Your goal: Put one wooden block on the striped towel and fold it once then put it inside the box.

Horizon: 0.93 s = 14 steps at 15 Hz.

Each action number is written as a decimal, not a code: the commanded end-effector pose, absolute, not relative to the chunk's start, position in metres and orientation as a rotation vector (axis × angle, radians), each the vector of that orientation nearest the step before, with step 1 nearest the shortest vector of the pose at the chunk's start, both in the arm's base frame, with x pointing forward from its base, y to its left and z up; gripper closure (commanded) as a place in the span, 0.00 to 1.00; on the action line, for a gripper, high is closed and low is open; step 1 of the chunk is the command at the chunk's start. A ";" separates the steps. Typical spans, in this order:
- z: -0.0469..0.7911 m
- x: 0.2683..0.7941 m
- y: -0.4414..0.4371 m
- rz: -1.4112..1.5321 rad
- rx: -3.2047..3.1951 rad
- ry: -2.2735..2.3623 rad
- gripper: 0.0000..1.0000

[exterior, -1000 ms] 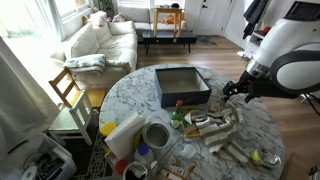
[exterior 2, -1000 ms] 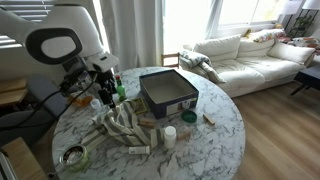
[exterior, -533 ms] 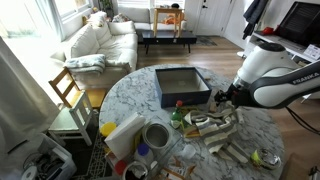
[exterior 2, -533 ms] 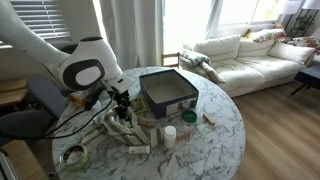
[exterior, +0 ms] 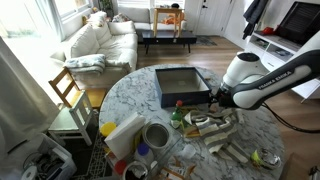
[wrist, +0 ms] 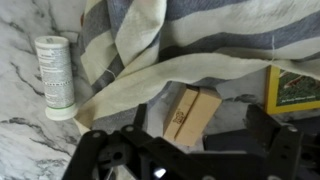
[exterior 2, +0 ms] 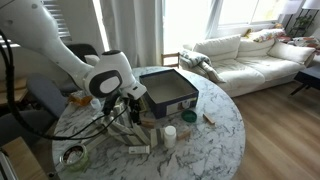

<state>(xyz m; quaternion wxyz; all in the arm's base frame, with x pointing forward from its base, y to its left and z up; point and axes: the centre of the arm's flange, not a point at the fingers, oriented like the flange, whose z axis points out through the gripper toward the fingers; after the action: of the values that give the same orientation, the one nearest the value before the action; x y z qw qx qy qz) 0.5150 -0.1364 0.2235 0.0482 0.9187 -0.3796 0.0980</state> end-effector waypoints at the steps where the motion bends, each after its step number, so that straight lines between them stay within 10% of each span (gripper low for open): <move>1: 0.204 0.536 -0.144 0.316 2.773 -1.134 0.00; 14: 0.175 0.536 -0.161 0.274 2.709 -1.318 0.16</move>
<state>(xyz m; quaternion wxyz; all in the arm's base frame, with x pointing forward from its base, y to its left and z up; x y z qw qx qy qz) 0.5363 -0.1624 0.1846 0.0684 0.9001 -0.4202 0.0925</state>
